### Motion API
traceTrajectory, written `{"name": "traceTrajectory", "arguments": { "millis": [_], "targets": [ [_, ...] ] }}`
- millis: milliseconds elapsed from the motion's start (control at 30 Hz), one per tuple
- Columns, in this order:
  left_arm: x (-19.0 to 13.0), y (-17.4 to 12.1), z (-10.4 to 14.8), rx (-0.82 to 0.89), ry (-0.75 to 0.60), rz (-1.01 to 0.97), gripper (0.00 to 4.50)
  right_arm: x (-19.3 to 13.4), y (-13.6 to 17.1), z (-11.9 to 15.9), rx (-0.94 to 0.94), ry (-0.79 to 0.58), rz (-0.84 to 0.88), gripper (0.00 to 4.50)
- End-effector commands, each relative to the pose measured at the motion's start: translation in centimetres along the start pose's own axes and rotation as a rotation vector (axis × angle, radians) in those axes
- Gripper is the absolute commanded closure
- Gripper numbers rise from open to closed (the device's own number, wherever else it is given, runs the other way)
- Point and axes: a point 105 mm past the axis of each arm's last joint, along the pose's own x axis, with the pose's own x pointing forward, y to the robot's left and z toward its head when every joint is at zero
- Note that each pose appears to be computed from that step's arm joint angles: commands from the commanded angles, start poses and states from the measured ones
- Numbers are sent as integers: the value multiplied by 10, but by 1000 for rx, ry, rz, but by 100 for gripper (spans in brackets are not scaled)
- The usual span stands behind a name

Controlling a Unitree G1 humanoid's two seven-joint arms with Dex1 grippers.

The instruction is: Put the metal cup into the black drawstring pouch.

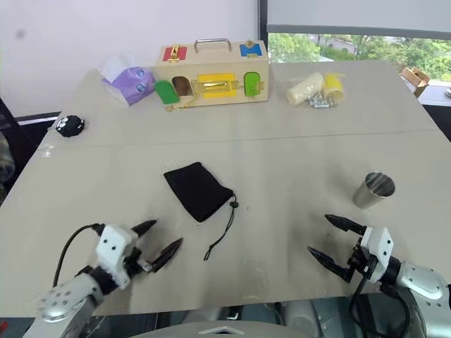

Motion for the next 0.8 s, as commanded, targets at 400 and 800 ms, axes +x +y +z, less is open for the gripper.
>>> {"name": "traceTrajectory", "arguments": {
  "millis": [400,800],
  "targets": [
    [73,-17,54,225,-149,-113,0,10,25,20,0,-102,87,2],
    [77,-6,46,285,-97,-22,0,11,25,15,-4,-108,85,2]
  ]
}}
